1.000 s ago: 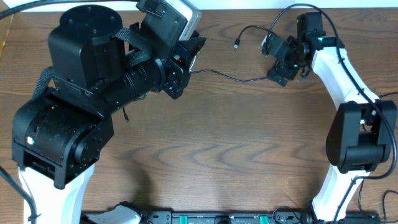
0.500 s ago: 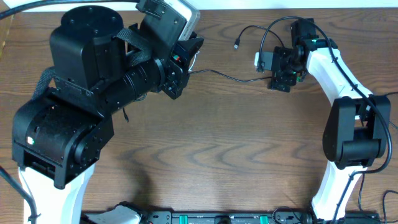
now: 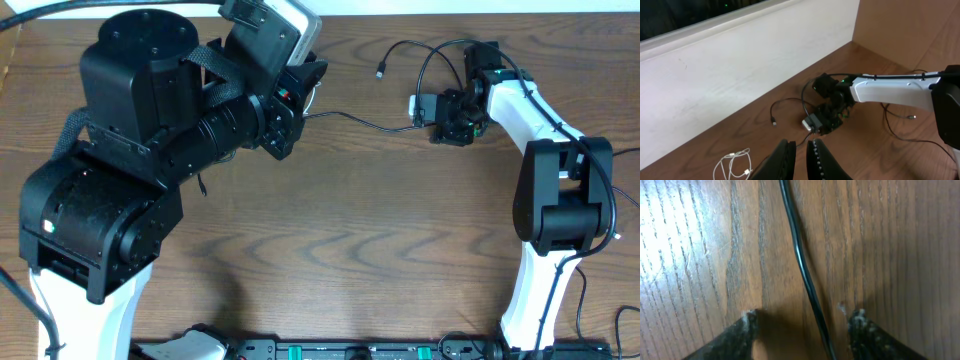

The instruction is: Untangle cables

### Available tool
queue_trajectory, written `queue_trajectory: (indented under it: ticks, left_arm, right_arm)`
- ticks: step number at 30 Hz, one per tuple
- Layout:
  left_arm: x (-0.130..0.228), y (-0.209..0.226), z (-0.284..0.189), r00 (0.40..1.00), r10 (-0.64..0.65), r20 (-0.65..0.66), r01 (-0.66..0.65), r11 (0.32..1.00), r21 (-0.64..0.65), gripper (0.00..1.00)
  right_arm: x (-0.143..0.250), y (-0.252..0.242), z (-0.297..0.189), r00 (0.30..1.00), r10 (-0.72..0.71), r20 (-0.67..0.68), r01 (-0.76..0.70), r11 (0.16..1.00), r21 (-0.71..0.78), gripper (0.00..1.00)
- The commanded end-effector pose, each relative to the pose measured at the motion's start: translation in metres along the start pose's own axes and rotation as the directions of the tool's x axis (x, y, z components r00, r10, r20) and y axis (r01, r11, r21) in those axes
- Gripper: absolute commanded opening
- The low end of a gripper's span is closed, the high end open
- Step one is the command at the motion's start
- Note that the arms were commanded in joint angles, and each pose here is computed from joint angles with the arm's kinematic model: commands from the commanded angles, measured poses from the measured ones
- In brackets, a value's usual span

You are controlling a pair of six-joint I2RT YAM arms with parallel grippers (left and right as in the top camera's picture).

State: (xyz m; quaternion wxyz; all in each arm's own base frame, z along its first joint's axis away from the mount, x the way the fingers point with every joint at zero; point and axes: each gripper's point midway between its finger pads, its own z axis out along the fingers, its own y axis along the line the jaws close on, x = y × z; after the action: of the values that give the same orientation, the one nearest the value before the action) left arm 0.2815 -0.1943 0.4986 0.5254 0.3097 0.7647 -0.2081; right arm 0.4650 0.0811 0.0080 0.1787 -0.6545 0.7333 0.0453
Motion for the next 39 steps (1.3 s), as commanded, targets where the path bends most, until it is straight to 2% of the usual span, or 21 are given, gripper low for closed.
queue_trajectory:
  ticks: [1, 4, 6, 9, 13, 16, 21, 25, 27, 28, 30, 32, 33, 34, 38, 39]
  left_arm:
    - [-0.001, 0.002, -0.001, 1.000, 0.006, 0.003, -0.006, 1.000, -0.013, 0.14]
    - [-0.001, 0.002, -0.001, 1.000, 0.006, 0.002, -0.006, 1.000, -0.013, 0.14]
    - [-0.001, 0.002, -0.001, 1.000, 0.006, 0.002, -0.006, 1.000, -0.013, 0.14]
    - [-0.001, 0.002, -0.001, 1.000, 0.006, 0.002, -0.006, 1.000, -0.013, 0.14]
    - [-0.001, 0.002, -0.001, 1.000, 0.006, 0.003, -0.006, 1.000, -0.013, 0.14]
    - [-0.001, 0.002, -0.001, 1.000, 0.006, 0.003, -0.006, 1.000, -0.013, 0.14]
    - [-0.001, 0.003, -0.001, 1.000, 0.007, 0.002, -0.007, 1.000, -0.016, 0.14]
    - [0.001, 0.010, 0.002, 1.000, 0.004, -0.011, -0.005, 0.999, -0.054, 0.14]
    - [0.003, 0.011, 0.005, 1.000, 0.002, -0.019, -0.003, 0.998, -0.055, 0.14]
    - [0.003, 0.011, 0.006, 1.000, 0.001, -0.022, -0.002, 0.998, -0.055, 0.14]
    - [0.005, 0.013, 0.012, 1.000, -0.001, -0.031, 0.000, 0.999, -0.054, 0.13]
    - [0.006, 0.014, 0.017, 0.999, -0.003, -0.038, 0.001, 0.999, -0.053, 0.13]
    - [0.006, 0.015, 0.019, 0.999, -0.004, -0.040, 0.001, 0.999, -0.054, 0.13]
    - [0.006, 0.016, 0.022, 0.999, -0.003, -0.039, 0.001, 0.999, -0.054, 0.12]
    - [0.000, 0.018, 0.029, 1.000, 0.001, -0.021, -0.002, 0.998, -0.055, 0.10]
    - [0.000, 0.018, 0.029, 1.000, 0.001, -0.019, -0.002, 0.998, -0.055, 0.10]
  right_arm:
    - [-0.002, 0.003, 0.003, 1.000, -0.002, 0.018, 0.002, 1.000, -0.011, 0.35]
    - [-0.005, 0.003, 0.003, 0.999, -0.002, 0.034, 0.003, 1.000, -0.014, 0.19]
    - [-0.005, 0.003, 0.003, 0.999, -0.003, 0.034, 0.004, 1.000, -0.012, 0.17]
    - [-0.008, 0.004, 0.004, 0.999, -0.010, 0.036, 0.010, 1.000, -0.015, 0.03]
    - [-0.015, 0.000, 0.005, 0.999, -0.012, 0.049, 0.012, 1.000, 0.002, 0.01]
    - [-0.022, -0.012, 0.004, 0.997, 0.041, 0.066, -0.045, 0.998, 0.051, 0.01]
    - [-0.038, -0.055, -0.025, 0.986, 0.109, 0.127, -0.134, 0.970, 0.205, 0.01]
    - [-0.062, -0.111, -0.113, 0.970, 0.114, 0.215, -0.197, 0.888, 0.416, 0.01]
    - [-0.071, -0.134, -0.172, 0.955, 0.128, 0.269, -0.254, 0.821, 0.511, 0.01]
    - [-0.074, -0.140, -0.193, 0.948, 0.133, 0.290, -0.277, 0.794, 0.541, 0.01]
    - [-0.081, -0.147, -0.271, 0.935, 0.126, 0.330, -0.319, 0.705, 0.633, 0.01]
    - [-0.084, -0.139, -0.331, 0.933, 0.108, 0.345, -0.329, 0.645, 0.689, 0.01]
    - [-0.084, -0.135, -0.342, 0.933, 0.110, 0.342, -0.331, 0.634, 0.699, 0.01]
    - [-0.081, -0.128, -0.360, 0.935, 0.125, 0.331, -0.335, 0.613, 0.716, 0.01]
    - [-0.005, -0.100, -0.428, 0.905, 0.389, 0.174, -0.334, 0.394, 0.856, 0.01]
    - [0.011, -0.093, -0.437, 0.891, 0.429, 0.148, -0.325, 0.376, 0.868, 0.01]
